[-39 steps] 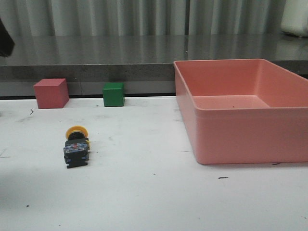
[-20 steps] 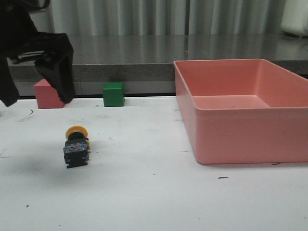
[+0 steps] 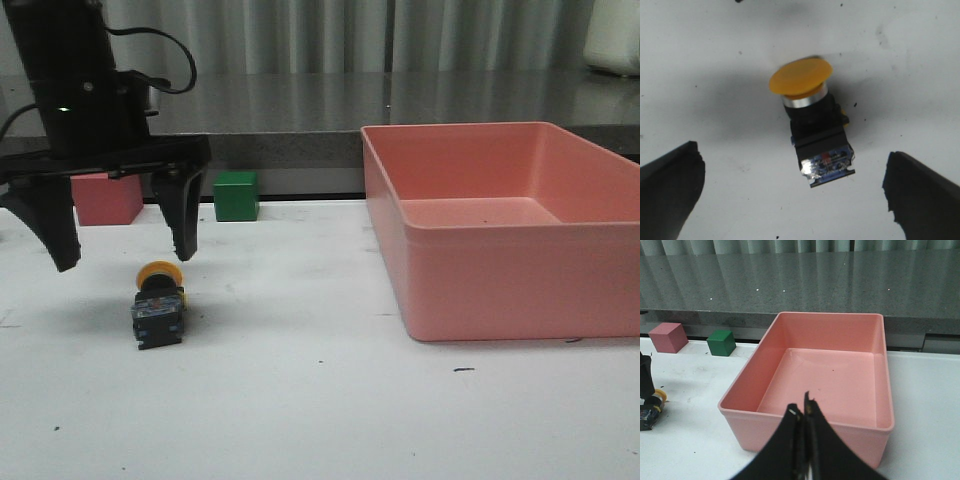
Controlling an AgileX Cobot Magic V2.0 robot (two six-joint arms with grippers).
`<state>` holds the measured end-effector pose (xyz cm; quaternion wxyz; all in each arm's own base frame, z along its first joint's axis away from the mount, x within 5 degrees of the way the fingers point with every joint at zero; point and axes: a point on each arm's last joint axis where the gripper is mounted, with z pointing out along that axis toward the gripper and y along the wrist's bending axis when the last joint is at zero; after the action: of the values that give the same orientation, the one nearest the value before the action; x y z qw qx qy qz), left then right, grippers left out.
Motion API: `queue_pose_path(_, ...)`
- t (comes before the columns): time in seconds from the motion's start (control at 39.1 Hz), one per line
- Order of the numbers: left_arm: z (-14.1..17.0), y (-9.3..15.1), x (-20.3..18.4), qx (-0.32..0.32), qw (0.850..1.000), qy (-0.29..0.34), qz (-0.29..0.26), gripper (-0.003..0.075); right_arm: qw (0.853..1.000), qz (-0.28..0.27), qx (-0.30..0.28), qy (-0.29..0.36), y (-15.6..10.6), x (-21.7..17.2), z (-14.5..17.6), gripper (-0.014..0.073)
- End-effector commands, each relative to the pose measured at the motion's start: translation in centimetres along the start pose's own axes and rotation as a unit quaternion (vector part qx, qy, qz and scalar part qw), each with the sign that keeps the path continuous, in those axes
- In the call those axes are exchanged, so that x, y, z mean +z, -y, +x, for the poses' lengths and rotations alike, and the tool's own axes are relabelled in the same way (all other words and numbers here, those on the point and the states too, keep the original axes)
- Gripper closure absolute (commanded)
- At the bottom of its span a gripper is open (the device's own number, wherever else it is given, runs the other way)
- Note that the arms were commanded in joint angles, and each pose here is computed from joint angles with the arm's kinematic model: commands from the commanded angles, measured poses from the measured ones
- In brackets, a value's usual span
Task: Place and stand button with both arms
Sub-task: 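Lower the left gripper over the lying button and grasp its base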
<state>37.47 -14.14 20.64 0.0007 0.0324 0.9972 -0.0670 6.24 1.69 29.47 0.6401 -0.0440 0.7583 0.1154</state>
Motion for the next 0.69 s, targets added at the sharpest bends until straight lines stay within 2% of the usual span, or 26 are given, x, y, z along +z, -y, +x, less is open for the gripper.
queue_pose_path(0.0,-0.5,1.1,-2.0,-0.009,1.0,0.005,0.021,0.0029,0.999,0.006,-0.006,0.051,0.0,-0.2,-1.6,0.0664)
queue_pose_path(0.31,-2.8,1.7,0.6,-0.025,0.999,-0.017,0.037,0.0029,0.999,0.006,-0.006,0.051,0.0,-0.2,-1.6,0.0664)
queue_pose_path(0.59,-3.0,1.7,1.5,-0.027,0.999,-0.027,0.035,0.003,0.999,0.006,-0.006,0.051,0.0,-0.2,-1.6,0.0664)
queue_pose_path(0.66,-3.0,1.7,1.5,-0.027,0.999,-0.027,0.035,0.0055,0.999,0.006,-0.006,0.051,0.0,-0.2,-1.6,0.0664)
